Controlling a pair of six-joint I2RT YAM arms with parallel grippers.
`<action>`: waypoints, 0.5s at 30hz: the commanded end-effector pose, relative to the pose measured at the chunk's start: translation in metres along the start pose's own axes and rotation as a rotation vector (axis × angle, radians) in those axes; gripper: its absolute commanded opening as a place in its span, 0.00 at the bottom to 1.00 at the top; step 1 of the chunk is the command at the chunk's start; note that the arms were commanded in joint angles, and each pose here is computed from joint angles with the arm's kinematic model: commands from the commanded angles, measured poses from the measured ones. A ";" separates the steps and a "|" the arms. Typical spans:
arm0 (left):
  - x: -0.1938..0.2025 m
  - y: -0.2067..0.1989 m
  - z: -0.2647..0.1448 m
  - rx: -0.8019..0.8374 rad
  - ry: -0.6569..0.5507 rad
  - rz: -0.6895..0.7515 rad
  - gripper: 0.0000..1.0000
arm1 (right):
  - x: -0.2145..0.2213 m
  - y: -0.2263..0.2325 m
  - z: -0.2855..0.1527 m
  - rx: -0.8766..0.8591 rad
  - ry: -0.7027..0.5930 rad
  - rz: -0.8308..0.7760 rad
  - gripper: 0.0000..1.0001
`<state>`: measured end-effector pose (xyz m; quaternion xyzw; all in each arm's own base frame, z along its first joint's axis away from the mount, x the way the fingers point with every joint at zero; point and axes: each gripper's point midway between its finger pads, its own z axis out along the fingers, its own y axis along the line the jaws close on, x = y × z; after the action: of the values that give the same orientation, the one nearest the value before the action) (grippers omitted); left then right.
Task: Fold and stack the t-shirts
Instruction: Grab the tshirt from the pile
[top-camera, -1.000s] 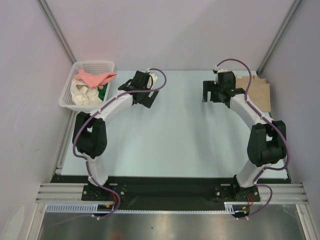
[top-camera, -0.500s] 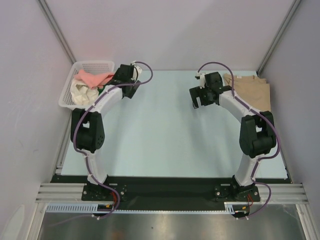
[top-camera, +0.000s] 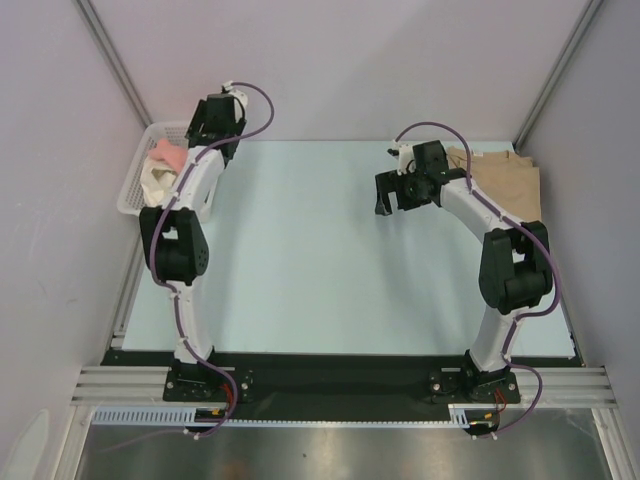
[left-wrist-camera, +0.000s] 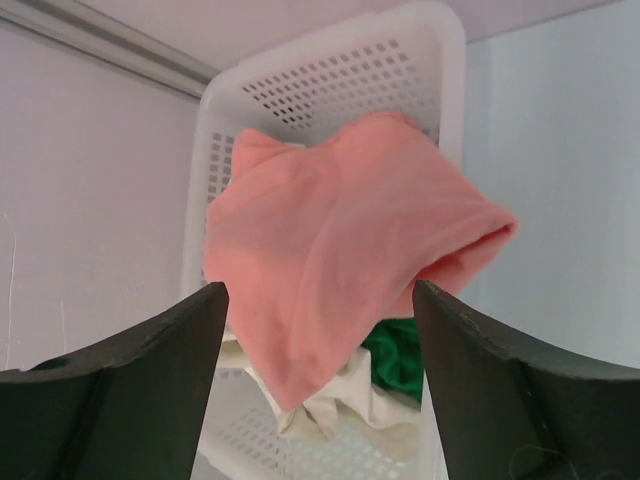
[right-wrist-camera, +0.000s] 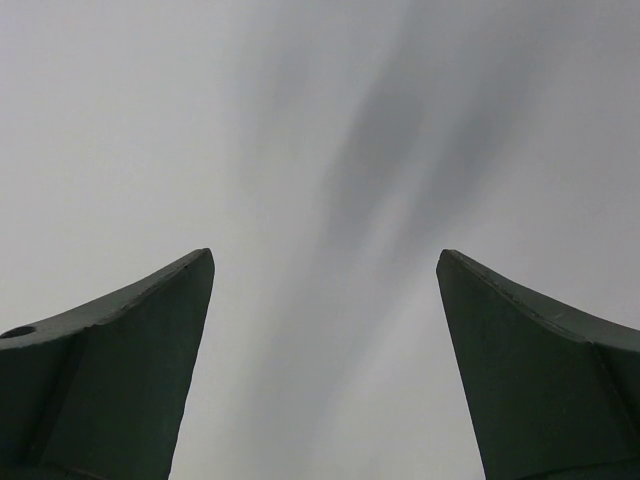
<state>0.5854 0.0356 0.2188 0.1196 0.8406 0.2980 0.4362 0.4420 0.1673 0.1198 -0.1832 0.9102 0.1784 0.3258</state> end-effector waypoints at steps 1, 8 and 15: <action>-0.020 0.000 0.005 -0.026 -0.039 -0.007 0.79 | -0.007 0.001 -0.007 -0.008 -0.024 0.006 1.00; -0.002 -0.013 0.015 0.007 0.003 0.016 0.64 | -0.012 -0.003 -0.013 0.020 -0.043 -0.024 1.00; 0.011 -0.013 0.023 0.010 0.033 0.017 0.56 | -0.008 -0.004 -0.010 0.033 -0.042 -0.035 1.00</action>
<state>0.5963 0.0314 0.1860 0.1350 0.8509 0.2963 0.4122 0.4399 0.1634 0.1138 -0.1821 0.9133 0.1721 0.3211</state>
